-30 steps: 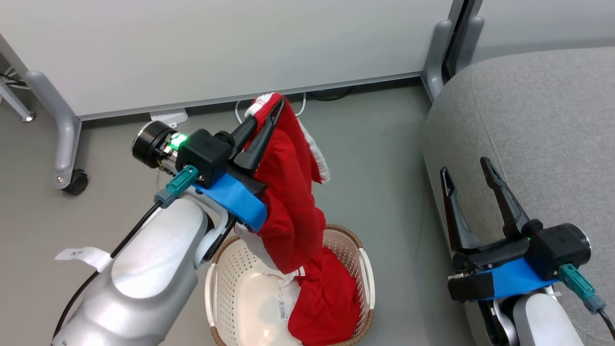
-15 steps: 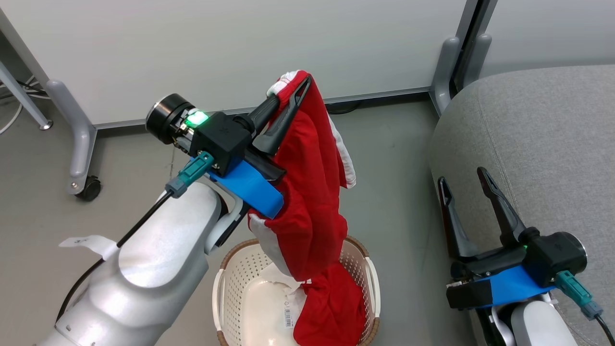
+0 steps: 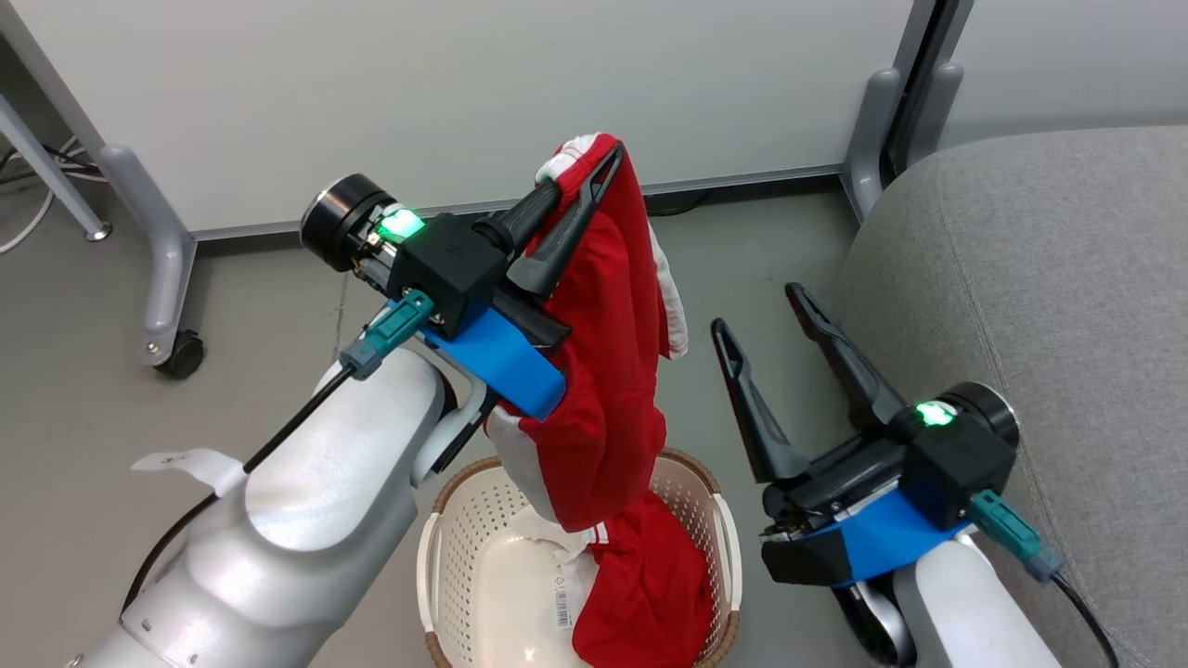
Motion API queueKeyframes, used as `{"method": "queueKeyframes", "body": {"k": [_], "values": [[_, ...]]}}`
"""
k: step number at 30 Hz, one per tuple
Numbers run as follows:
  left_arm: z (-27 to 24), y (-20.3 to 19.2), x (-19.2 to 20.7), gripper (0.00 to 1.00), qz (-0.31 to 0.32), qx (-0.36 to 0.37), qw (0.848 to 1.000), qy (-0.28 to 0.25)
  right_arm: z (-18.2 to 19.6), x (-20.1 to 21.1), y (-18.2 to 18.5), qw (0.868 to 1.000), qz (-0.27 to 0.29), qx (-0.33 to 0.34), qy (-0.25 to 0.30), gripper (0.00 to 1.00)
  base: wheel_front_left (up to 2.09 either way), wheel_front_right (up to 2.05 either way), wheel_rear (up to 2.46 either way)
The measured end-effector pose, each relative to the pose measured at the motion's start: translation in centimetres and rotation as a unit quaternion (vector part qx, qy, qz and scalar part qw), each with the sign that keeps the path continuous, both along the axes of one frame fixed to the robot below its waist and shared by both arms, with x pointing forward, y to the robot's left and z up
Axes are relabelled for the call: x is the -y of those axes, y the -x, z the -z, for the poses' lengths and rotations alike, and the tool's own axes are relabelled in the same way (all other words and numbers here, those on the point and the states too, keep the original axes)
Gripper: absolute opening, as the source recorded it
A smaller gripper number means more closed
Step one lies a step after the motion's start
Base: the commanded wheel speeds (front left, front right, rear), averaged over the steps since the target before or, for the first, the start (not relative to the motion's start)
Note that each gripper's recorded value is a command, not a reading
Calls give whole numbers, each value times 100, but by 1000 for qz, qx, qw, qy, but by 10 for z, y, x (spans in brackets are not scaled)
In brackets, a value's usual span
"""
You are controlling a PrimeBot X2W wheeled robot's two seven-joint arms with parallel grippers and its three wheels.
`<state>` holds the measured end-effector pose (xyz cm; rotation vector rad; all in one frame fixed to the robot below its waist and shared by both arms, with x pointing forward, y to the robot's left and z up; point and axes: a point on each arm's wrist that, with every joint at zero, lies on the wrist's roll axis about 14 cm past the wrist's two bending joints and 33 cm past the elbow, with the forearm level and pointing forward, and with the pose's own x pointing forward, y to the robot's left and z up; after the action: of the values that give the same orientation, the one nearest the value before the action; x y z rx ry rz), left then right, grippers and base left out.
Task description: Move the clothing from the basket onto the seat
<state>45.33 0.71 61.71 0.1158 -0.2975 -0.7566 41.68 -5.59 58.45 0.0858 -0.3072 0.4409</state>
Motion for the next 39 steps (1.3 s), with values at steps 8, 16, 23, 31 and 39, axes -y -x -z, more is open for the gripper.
{"method": "queueKeyframes", "body": {"k": [8,16,23,31,39], "values": [[-2,1,6,0,7,4,1000,-1,-2,-44,-9,998,-67,2,14,100,0,0,0],[-4,6,15,0,21,11,1000,-3,12,-66,-26,995,-94,-17,41,100,0,0,0],[-10,12,23,0,32,19,999,1,31,-71,-37,992,-98,-45,65,100,0,0,0],[-17,19,29,0,42,28,999,5,39,-71,-42,991,-98,-69,58,0,0,0,0],[-16,17,28,0,41,27,999,4,37,-71,-44,991,-99,-70,52,0,0,0,0]]}}
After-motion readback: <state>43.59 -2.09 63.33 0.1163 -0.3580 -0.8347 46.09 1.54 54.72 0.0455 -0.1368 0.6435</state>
